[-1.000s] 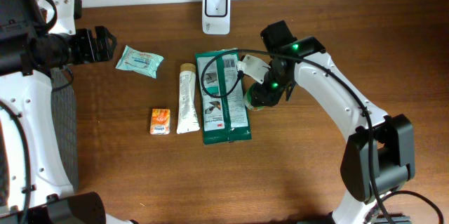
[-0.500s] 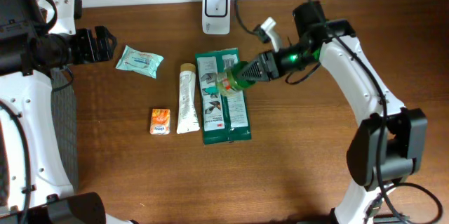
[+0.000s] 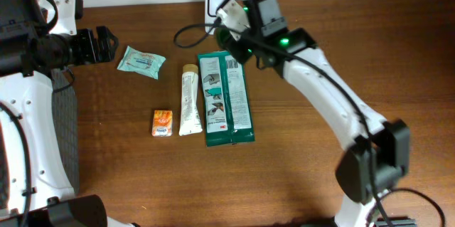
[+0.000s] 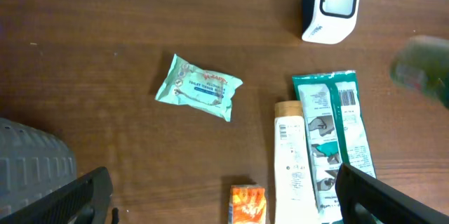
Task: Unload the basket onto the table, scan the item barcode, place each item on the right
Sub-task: 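Lift the jar and hold it under the white scanner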
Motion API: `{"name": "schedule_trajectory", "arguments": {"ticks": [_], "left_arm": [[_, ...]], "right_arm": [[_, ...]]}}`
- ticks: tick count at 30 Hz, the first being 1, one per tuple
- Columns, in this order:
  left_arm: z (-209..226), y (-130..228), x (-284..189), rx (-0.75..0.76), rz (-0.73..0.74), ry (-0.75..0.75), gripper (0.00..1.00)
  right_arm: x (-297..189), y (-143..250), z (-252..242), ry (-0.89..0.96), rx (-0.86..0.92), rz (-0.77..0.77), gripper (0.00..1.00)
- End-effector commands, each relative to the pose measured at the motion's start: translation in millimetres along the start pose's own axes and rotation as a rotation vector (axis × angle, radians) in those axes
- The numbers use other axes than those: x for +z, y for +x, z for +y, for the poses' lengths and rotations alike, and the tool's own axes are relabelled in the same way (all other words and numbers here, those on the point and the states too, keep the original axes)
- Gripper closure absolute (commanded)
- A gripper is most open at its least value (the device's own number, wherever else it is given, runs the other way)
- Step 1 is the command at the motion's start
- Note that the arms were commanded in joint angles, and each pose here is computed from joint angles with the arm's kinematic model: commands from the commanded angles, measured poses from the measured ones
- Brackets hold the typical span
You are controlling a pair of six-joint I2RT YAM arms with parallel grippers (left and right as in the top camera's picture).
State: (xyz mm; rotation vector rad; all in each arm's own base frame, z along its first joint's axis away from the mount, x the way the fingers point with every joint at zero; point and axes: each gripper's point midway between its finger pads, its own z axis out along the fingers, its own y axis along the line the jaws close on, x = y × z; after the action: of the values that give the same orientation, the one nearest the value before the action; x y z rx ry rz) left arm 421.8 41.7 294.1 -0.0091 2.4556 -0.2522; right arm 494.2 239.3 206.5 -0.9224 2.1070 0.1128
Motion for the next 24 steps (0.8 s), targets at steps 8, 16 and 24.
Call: {"name": "schedule_trajectory", "arguments": {"ticks": [8, 16, 24], "left_arm": [[-3.3, -5.9, -9.7, 0.023, -0.031, 0.009, 0.01], [-3.3, -5.9, -9.7, 0.023, -0.031, 0.009, 0.01], [-3.3, -5.9, -9.7, 0.023, -0.031, 0.009, 0.01]], "right_arm": [[93.9, -51.3, -87.6, 0.627, -0.976, -0.175, 0.66], [109.5, -42.5, -97.8, 0.712, -1.105, -0.158, 0.63], [29.8, -106.7, -94.2, 0.717, -0.783, -0.351, 0.64]]}}
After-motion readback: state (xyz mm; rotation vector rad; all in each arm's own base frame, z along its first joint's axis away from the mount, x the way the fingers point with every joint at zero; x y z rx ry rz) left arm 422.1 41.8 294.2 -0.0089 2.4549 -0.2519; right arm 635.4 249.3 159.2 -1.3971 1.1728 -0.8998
